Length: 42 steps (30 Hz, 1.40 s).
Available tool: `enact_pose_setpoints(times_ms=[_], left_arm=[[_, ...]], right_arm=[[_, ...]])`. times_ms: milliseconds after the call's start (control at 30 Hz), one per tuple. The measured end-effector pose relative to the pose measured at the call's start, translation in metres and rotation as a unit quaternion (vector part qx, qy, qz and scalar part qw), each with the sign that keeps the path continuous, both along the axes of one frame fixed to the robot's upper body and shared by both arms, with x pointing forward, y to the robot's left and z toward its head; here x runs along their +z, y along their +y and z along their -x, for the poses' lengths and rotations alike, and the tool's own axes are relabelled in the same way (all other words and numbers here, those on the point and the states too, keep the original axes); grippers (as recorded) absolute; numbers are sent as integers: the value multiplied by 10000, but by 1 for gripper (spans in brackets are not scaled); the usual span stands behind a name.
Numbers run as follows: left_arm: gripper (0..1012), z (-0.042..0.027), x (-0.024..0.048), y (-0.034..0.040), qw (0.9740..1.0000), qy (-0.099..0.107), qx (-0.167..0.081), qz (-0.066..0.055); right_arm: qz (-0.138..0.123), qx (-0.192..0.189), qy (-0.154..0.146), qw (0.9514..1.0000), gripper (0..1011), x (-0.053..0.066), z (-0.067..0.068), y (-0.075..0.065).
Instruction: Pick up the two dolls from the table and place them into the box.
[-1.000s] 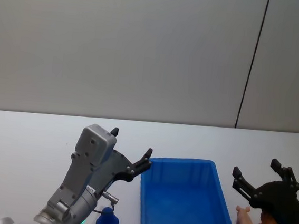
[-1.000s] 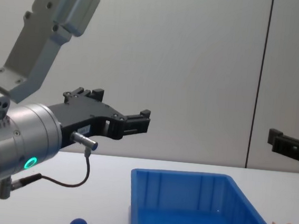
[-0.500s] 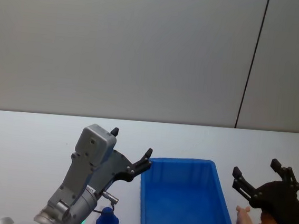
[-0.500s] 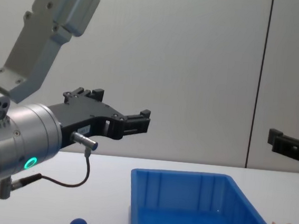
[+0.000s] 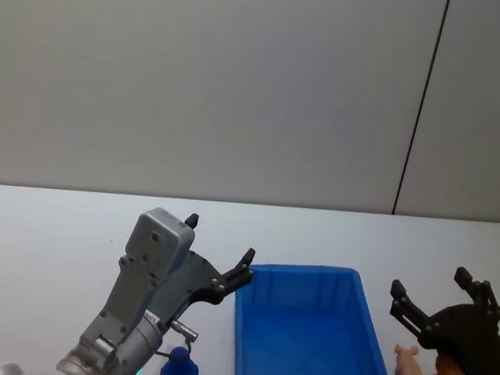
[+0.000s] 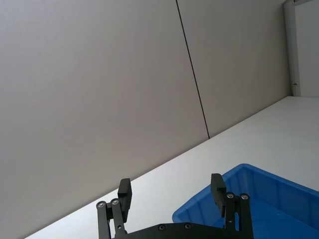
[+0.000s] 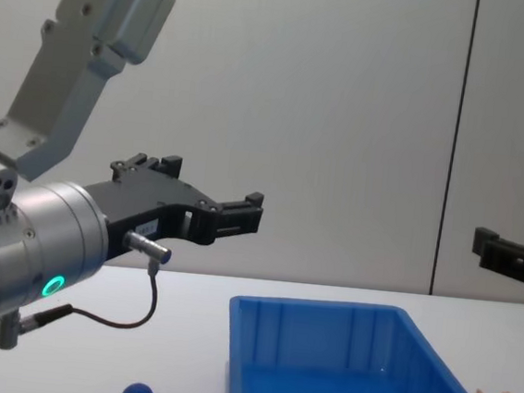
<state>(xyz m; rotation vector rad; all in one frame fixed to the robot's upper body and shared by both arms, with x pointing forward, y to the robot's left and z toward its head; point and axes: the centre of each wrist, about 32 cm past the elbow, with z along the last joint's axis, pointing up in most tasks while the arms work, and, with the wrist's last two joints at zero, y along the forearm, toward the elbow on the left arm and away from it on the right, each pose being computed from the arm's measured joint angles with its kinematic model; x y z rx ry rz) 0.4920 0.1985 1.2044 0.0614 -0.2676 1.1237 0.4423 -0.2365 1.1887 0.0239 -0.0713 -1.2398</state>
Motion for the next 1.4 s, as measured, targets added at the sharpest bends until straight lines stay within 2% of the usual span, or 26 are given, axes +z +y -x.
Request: enact_pose_setpoints(times_ms=[367, 700, 1067, 1400], left_arm=[[1001, 0, 0, 0, 10000, 0, 0, 1], [1001, 0, 0, -1, 10000, 0, 0, 1], [1001, 0, 0, -1, 10000, 0, 0, 1], [1001, 0, 0, -1, 10000, 0, -1, 1]], right_arm=[[86, -415, 250, 9988, 1001, 11, 81, 14], [244, -840, 625, 9942, 1001, -19, 173, -53], [437, -1046, 977, 9887, 1001, -137, 231, -153], [576, -914, 1240, 9864, 1001, -317, 207, -212]])
